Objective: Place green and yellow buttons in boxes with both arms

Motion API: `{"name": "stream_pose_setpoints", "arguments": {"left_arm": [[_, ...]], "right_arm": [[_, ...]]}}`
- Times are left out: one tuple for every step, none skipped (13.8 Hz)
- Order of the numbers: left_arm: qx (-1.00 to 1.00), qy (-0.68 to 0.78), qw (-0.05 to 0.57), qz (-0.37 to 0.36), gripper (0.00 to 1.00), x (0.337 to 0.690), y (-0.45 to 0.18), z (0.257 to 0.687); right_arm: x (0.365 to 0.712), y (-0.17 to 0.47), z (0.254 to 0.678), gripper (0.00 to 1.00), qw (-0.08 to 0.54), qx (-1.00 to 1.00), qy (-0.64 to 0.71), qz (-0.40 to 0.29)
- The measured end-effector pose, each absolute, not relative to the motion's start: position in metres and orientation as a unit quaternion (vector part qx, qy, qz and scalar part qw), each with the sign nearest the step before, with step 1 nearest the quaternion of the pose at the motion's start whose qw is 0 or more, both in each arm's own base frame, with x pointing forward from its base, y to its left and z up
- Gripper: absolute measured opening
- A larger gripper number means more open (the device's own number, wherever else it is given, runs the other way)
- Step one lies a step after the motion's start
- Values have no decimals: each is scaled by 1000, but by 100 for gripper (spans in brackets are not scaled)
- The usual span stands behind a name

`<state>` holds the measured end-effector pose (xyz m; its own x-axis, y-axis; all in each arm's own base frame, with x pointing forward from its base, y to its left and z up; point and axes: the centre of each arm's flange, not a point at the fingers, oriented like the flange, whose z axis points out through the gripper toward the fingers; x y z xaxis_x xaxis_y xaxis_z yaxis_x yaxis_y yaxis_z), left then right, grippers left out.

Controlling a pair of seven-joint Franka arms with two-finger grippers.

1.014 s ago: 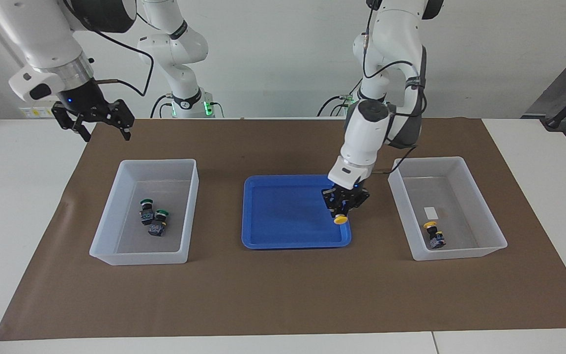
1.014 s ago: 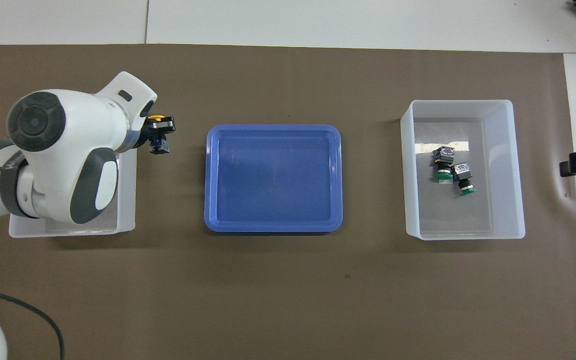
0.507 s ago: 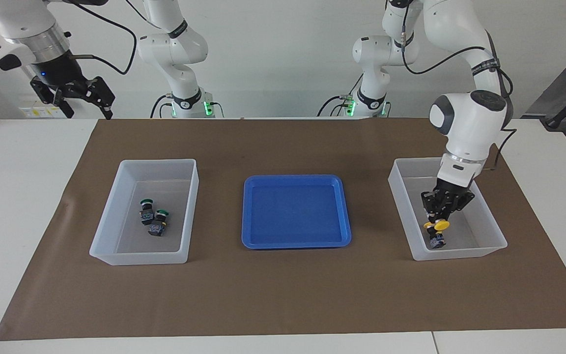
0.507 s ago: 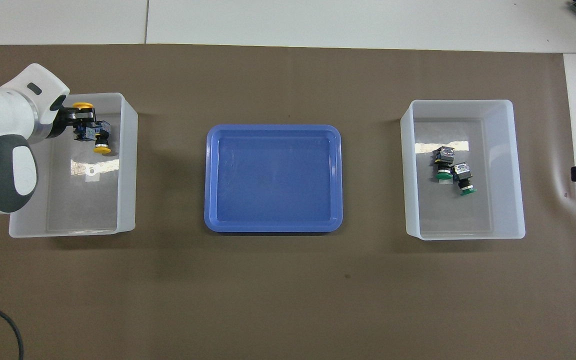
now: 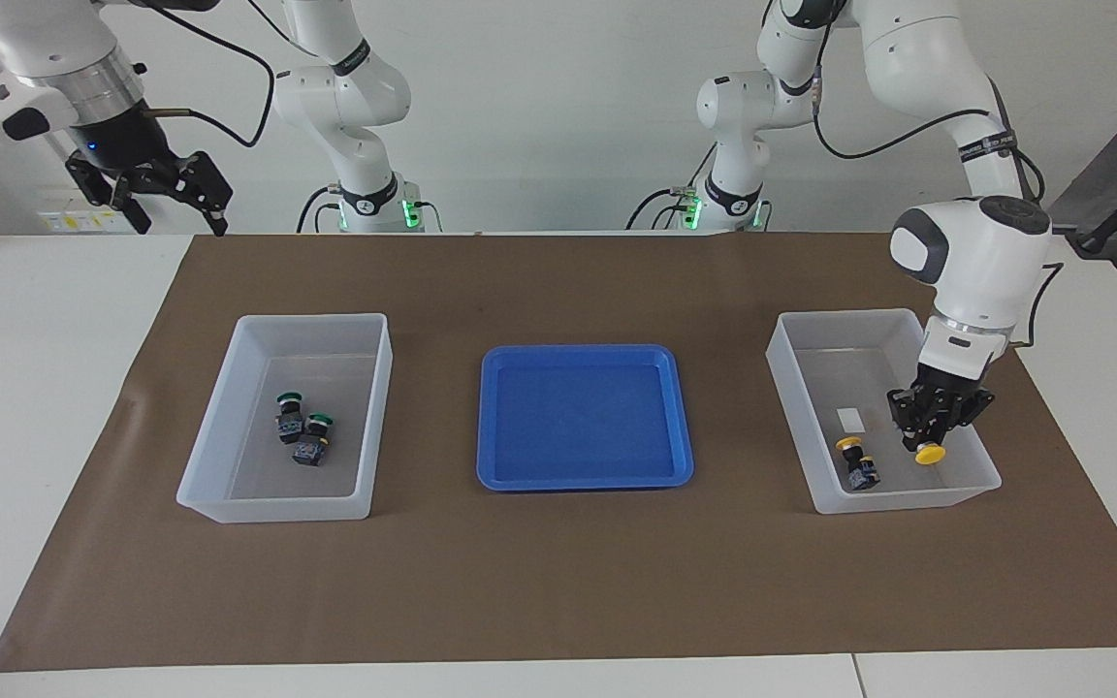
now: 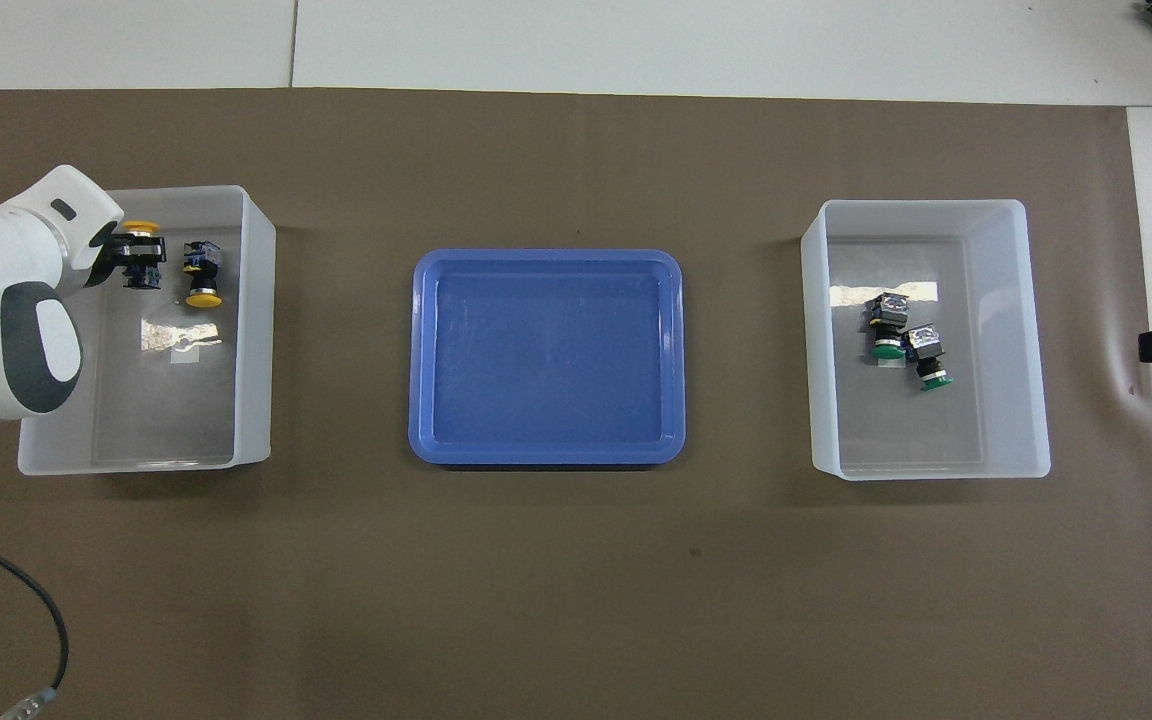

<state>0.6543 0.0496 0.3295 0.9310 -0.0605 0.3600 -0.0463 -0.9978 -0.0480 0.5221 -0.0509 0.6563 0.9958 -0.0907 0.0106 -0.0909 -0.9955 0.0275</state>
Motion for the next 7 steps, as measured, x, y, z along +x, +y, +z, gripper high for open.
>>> {"name": "stream_pose_setpoints", "arguments": {"left_arm": [[-982,28,19,-183,33,655,49,322],[-983,28,19,-182,42,655,49,319],[-983,29,19,-183,52,656,48,319],[-982,29,19,-185,62,657,47,321],[-982,30,18,-186,75,657,45,323],[-981,32,18,-188,85,657,44,325],[-981,33,17,-190,98,658,42,329]], "right_arm": [[523,-44,655,100,14,999,-41,4],[523,-38,654,100,14,999,-36,3],[523,-34,653,100,14,999,-35,1],[524,-33,652,100,14,999,-38,0],[524,-33,650,100,14,999,-41,-1],[524,-33,650,100,14,999,-42,-2],[524,-33,649,100,14,999,-42,-3]]}}
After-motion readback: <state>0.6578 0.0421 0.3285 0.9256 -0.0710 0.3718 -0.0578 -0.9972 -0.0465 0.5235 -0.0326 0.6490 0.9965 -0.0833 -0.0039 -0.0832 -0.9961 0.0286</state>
